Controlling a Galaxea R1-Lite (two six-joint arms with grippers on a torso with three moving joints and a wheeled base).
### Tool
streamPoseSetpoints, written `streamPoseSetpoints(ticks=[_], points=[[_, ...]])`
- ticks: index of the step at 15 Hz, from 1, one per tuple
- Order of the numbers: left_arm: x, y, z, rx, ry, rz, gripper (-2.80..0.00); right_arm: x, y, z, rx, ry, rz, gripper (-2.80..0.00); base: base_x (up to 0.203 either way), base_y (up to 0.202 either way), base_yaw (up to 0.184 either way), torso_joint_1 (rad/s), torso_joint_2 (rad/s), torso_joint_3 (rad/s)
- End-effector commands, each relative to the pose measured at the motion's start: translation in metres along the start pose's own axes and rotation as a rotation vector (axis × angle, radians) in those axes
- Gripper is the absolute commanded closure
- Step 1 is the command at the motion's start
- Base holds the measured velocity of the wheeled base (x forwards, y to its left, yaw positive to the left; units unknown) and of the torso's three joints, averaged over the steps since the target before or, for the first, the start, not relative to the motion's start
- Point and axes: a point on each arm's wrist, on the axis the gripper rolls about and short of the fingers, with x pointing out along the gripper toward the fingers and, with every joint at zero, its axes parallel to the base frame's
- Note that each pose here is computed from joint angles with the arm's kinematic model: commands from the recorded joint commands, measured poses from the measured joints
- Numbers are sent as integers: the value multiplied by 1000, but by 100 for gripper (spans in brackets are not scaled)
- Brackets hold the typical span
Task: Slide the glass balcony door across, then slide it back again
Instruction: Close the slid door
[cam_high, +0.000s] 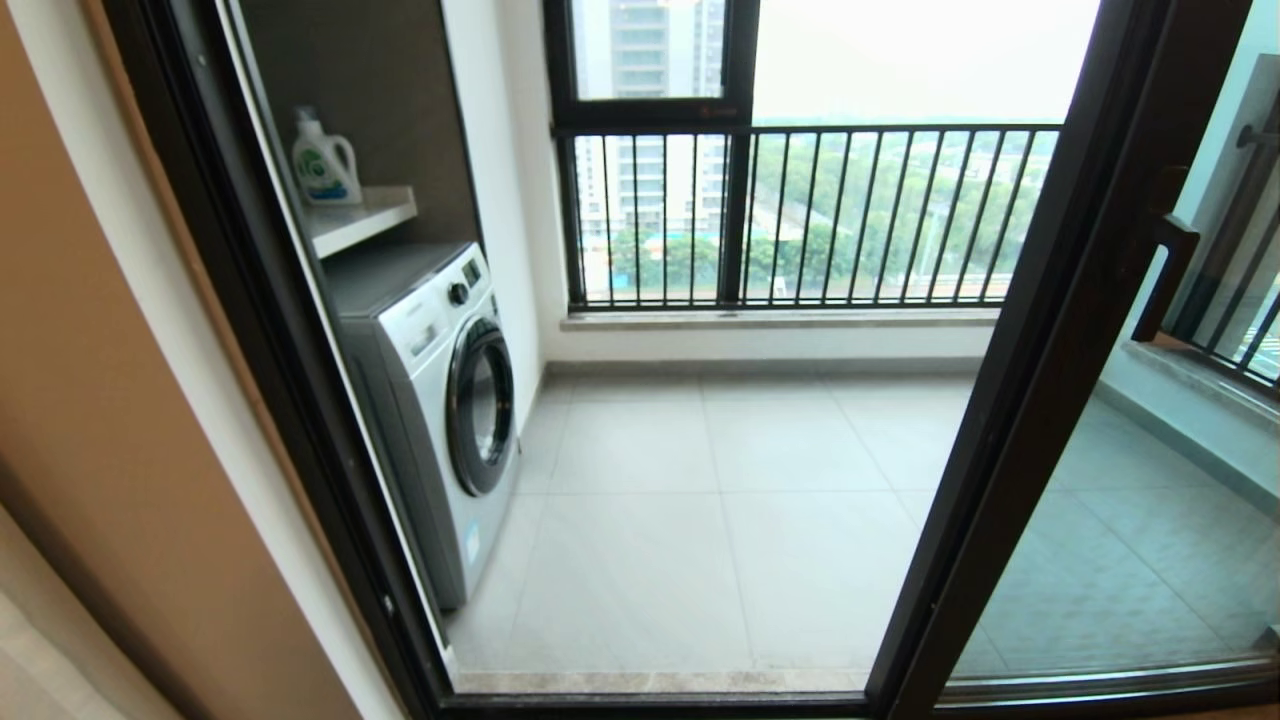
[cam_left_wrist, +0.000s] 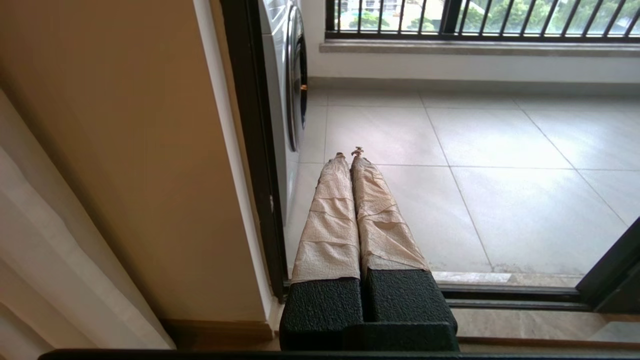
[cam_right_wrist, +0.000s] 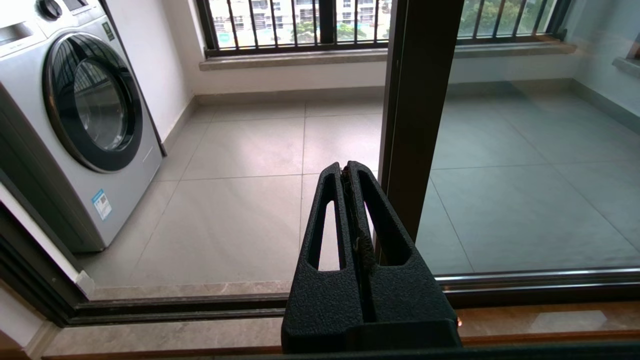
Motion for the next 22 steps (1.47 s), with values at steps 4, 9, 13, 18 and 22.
streamPoseSetpoints(ticks=[4, 9, 13, 18, 22], points=[[0, 0, 0, 0, 2, 1, 0, 1, 0, -3, 0, 10, -2, 0, 0, 0, 0, 0, 0, 0], [0, 0, 0, 0, 2, 1, 0, 1, 0, -3, 0, 9, -2, 0, 0, 0, 0, 0, 0, 0], [0, 0, 0, 0, 2, 0, 0, 1, 0, -3, 0, 9, -2, 0, 0, 0, 0, 0, 0, 0], [0, 0, 0, 0, 2, 1, 0, 1, 0, -3, -1, 9, -2, 0, 0, 0, 0, 0, 0, 0], [0, 0, 0, 1, 2, 0, 0, 1, 0, -3, -3, 9, -2, 0, 0, 0, 0, 0, 0, 0]])
